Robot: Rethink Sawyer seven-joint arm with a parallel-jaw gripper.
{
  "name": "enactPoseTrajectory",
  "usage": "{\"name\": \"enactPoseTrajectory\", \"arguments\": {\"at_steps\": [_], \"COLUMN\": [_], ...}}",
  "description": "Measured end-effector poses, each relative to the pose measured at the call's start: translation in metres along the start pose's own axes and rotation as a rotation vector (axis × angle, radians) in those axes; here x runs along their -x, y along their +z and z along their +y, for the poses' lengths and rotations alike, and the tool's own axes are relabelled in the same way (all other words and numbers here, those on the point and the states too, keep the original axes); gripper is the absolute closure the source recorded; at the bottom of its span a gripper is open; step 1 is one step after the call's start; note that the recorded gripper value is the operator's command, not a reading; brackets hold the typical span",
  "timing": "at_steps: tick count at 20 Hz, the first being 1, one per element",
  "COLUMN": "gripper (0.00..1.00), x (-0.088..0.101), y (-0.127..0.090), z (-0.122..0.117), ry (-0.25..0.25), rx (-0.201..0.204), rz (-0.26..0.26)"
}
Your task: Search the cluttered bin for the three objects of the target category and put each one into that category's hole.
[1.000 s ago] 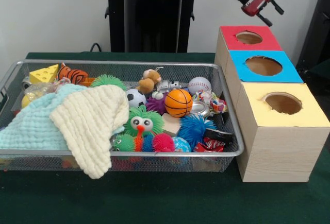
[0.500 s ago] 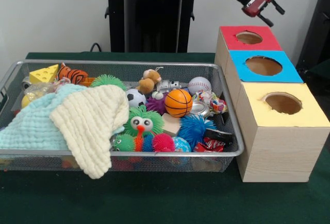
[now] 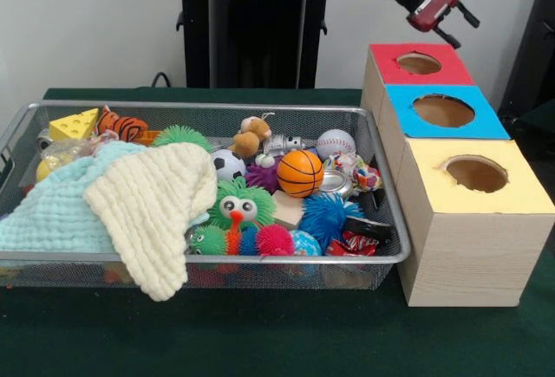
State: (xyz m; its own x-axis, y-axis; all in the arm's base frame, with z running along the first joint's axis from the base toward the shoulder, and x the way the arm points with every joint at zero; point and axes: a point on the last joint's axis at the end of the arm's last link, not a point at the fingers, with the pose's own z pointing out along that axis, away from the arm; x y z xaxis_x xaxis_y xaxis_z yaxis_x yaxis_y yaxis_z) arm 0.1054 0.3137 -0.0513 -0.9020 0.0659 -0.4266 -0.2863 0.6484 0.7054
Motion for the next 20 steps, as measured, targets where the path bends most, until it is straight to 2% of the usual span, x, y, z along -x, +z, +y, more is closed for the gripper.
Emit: {"name": "enactPoseTrajectory", "arguments": {"at_steps": [4, 7, 8, 11, 15, 16, 20], "gripper": [0.00, 0.00, 0.00, 0.00, 0.00, 0.00, 0.00], "x": [0.010, 0.018, 0.021, 0.025, 0.024, 0.021, 0.012], "y": [0.001, 0.000, -0.001, -0.001, 0.003, 0.003, -0.004], "z": [-0.012, -0.026, -0.033, -0.039, -0.040, -0.038, -0.038], "ry": [0.030, 0.058, 0.070, 0.080, 0.062, 0.038, 0.009], "rx": [-0.030, -0.088, -0.119, -0.152, -0.197, -0.249, -0.342], "rz": [0.023, 0.039, 0.040, 0.035, -0.017, -0.066, -0.106]}}
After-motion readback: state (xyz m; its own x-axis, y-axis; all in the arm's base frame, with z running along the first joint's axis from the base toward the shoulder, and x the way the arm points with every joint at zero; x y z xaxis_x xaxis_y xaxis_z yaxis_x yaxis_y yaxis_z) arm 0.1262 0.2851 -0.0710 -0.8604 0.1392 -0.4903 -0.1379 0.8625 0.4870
